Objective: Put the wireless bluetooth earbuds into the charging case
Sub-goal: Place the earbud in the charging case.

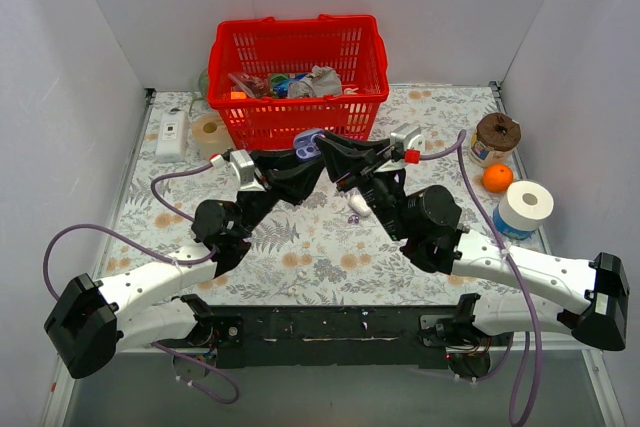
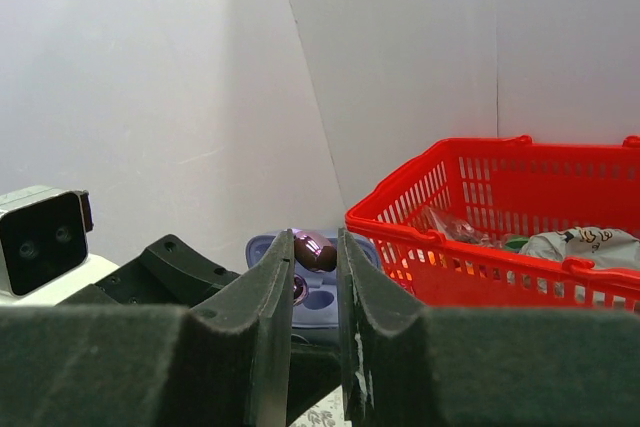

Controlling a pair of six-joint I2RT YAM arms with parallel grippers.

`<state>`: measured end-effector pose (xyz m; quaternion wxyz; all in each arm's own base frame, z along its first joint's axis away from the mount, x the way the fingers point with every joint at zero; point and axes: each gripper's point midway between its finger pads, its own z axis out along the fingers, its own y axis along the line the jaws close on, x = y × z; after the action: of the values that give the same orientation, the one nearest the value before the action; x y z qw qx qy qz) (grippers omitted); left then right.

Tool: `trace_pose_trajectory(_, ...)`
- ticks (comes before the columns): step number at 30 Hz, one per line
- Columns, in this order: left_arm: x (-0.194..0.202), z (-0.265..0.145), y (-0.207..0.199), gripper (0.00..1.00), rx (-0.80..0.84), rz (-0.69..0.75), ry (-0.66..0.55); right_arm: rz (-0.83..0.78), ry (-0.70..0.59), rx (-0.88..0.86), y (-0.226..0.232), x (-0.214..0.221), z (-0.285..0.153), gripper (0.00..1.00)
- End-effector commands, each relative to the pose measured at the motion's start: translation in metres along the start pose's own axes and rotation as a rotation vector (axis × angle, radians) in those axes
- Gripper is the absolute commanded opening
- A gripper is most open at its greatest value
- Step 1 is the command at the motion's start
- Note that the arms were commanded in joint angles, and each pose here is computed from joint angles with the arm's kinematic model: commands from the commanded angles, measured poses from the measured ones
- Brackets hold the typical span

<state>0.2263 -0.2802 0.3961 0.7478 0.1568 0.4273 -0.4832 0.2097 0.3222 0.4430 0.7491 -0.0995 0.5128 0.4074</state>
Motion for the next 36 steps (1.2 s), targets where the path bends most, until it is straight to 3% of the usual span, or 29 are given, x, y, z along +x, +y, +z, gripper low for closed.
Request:
trace_pose_trajectory(1,-0.022,0.007,0.001,0.00,-0.019,0.053,-0.059,0.022,-0.076,0.027,0.000,-0.030,0.001,0.01)
trace_pose_trajectory(36,-0.026,0.010,-0.014,0.00,0.012,0.014,-0.085,-0.065,0.038,0.078,-0.011,0.007,-0.003,0.01)
